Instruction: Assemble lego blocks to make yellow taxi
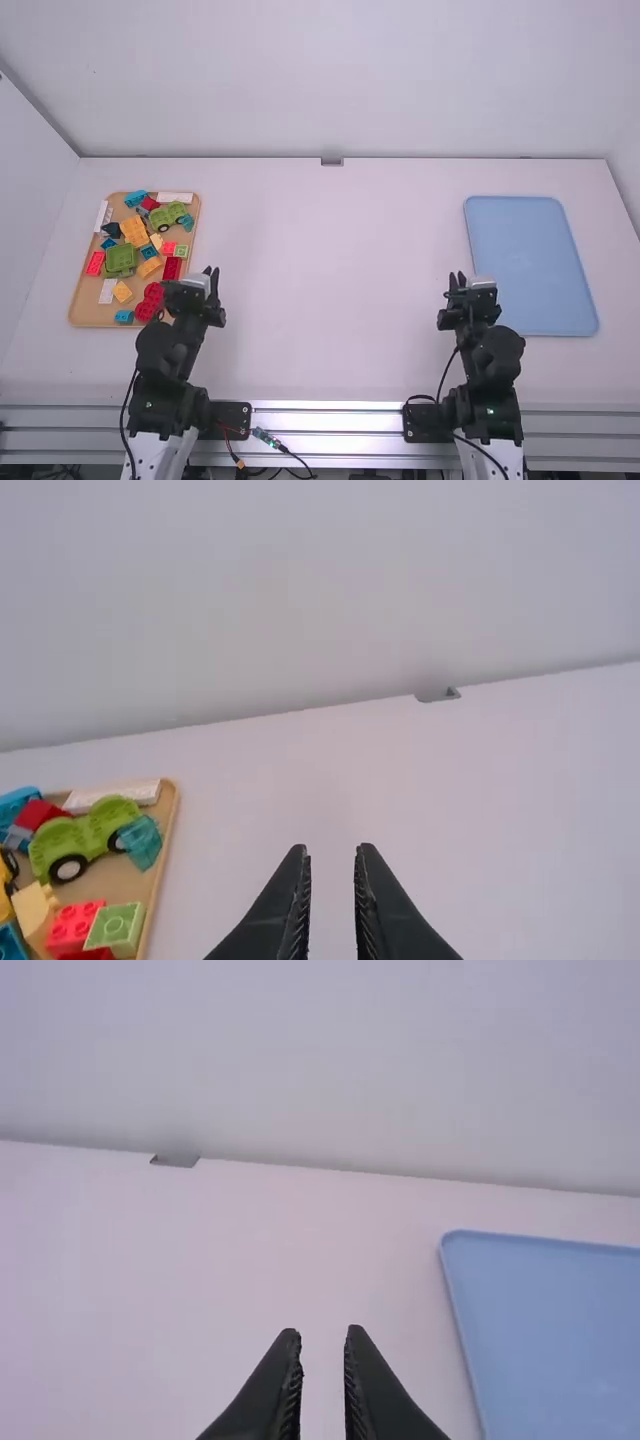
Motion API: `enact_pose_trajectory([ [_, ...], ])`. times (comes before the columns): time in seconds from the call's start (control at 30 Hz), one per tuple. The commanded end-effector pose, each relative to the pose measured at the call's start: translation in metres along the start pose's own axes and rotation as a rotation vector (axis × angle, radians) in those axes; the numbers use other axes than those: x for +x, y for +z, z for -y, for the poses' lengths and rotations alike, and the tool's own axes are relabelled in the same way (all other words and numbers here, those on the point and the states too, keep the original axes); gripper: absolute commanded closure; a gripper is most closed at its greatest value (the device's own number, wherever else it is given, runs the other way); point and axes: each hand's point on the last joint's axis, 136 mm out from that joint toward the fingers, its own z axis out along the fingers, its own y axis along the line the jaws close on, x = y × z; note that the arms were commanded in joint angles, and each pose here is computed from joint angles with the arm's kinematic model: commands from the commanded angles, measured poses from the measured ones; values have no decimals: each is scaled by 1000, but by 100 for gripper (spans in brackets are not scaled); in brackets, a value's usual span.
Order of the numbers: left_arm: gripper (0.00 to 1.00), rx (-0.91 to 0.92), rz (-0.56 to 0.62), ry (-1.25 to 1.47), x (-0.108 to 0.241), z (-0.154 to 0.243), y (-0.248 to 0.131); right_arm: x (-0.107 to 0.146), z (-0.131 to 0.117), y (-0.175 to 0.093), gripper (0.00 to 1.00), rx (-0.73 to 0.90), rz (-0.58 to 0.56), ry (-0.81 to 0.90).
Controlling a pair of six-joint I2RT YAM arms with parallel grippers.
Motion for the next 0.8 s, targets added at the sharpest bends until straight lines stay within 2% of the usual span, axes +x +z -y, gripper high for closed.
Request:
enact_pose_trajectory([
  [0.0,86,45,48,47,-22,7,-2,-19,-3,-3,86,-25,24,-37],
  [0.3,79,67,116,66,-56,9,-2,-28,-13,-3,80,-88,-1,-96],
  [0.77,68,56,225,78,-111,4,-1,-81,-32,-2,68,-166,102,-167],
])
